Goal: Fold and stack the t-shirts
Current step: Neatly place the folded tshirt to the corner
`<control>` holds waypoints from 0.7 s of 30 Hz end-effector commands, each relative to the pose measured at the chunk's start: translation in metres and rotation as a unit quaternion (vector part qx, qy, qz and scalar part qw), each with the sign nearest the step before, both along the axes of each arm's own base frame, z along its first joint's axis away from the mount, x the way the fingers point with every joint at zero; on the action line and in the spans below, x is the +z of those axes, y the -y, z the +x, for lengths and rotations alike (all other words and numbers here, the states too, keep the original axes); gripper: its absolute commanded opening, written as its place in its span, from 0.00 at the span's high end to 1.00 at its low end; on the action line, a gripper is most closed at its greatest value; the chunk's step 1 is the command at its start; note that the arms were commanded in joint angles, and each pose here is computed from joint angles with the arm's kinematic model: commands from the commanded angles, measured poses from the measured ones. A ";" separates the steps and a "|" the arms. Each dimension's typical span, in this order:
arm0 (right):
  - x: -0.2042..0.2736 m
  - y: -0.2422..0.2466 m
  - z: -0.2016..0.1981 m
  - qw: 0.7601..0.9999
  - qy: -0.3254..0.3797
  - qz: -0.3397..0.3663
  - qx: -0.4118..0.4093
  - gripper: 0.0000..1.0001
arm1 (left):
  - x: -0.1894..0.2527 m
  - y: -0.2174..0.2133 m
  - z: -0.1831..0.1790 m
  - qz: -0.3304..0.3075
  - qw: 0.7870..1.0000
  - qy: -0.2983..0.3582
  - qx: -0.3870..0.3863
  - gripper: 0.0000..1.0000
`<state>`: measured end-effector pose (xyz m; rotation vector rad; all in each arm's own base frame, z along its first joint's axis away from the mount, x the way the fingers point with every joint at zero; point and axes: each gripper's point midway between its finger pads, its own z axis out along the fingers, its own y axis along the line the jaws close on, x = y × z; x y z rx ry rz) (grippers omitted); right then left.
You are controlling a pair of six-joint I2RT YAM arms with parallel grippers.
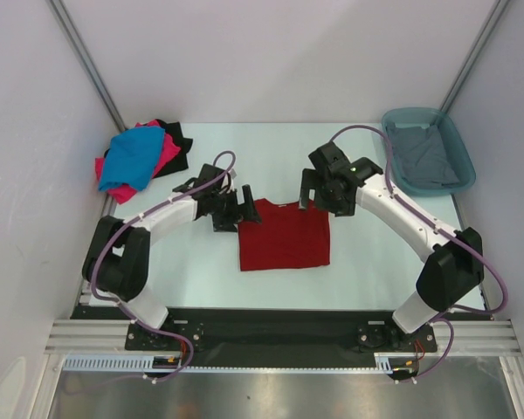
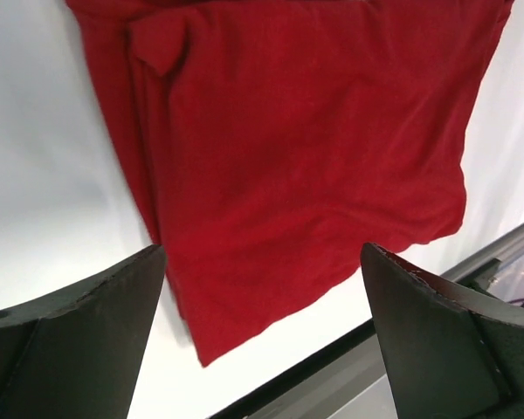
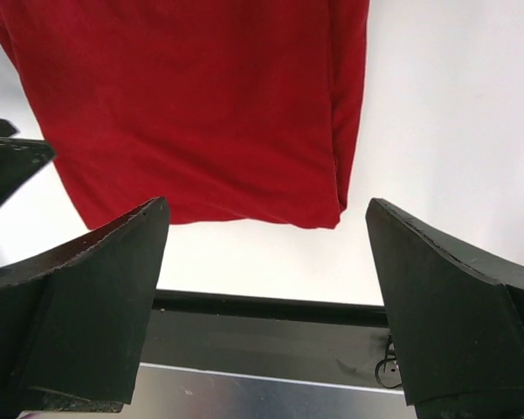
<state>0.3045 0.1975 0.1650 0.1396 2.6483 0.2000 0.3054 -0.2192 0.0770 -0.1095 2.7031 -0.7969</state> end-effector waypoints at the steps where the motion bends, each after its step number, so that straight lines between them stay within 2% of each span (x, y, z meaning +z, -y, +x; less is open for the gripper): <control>1: 0.014 0.005 -0.002 1.000 0.014 0.018 -0.006 0.00 | -0.001 0.012 0.010 -0.049 0.999 0.009 0.004 0.00; 6: 0.011 0.009 -0.005 1.000 0.006 0.019 -0.008 0.00 | -0.012 0.005 0.014 -0.026 0.999 0.000 0.019 0.00; 14: 0.006 0.015 -0.010 1.000 -0.004 0.023 -0.016 0.00 | -0.035 -0.022 0.018 0.046 0.997 -0.003 0.058 0.00; 21: 0.002 0.014 -0.010 0.999 -0.012 0.026 -0.015 0.00 | -0.058 -0.020 0.021 0.059 0.997 -0.025 0.038 0.00</control>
